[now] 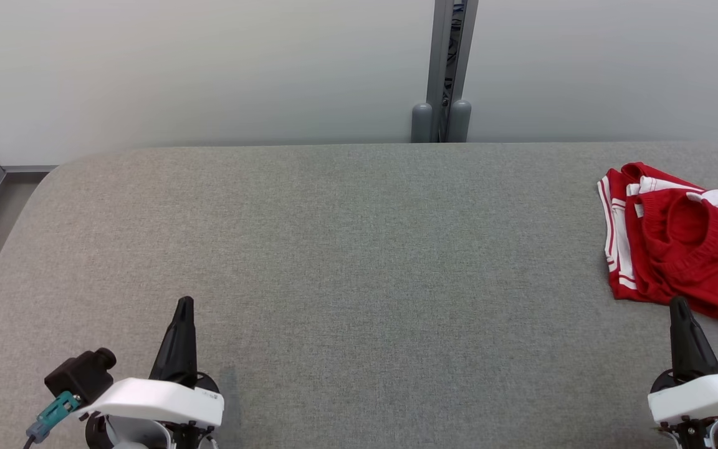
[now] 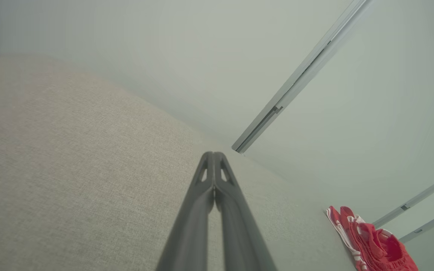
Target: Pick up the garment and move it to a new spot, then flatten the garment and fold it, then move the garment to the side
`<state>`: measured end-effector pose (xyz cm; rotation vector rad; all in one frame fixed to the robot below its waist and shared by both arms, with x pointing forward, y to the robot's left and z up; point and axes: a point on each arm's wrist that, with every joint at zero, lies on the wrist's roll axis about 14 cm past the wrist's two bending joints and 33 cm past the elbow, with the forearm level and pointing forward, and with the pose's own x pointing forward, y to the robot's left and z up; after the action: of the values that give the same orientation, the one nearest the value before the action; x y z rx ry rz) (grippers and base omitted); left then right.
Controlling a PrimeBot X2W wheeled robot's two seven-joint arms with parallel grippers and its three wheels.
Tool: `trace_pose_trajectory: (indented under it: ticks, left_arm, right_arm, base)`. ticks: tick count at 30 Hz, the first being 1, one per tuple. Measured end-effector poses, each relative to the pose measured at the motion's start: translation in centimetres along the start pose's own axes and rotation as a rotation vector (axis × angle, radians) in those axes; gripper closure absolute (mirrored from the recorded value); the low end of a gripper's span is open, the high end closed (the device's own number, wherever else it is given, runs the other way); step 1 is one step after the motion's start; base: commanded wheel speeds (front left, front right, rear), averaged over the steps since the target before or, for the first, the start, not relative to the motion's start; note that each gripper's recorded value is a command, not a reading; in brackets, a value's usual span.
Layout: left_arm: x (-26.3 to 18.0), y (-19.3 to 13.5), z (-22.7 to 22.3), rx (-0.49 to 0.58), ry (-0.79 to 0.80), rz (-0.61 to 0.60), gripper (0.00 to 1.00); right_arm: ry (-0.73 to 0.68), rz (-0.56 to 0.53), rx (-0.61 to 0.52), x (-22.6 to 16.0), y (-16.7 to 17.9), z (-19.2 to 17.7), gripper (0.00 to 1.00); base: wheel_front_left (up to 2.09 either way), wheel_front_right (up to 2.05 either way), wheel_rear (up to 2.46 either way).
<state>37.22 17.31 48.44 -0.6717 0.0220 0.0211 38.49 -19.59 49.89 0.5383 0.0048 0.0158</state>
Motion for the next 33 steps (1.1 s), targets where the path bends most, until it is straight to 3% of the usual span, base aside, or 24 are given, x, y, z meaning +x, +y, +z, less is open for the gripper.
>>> trace_pose_trajectory:
  ticks: [33]
  left_arm:
    - [2.6,-1.1,0.5,-0.384,0.019,0.002,1.0]
  right_arm:
    - [-0.001,-0.09,0.432,1.4,-2.4,1.3,1.0]
  base:
    - [0.0,0.0,0.0]
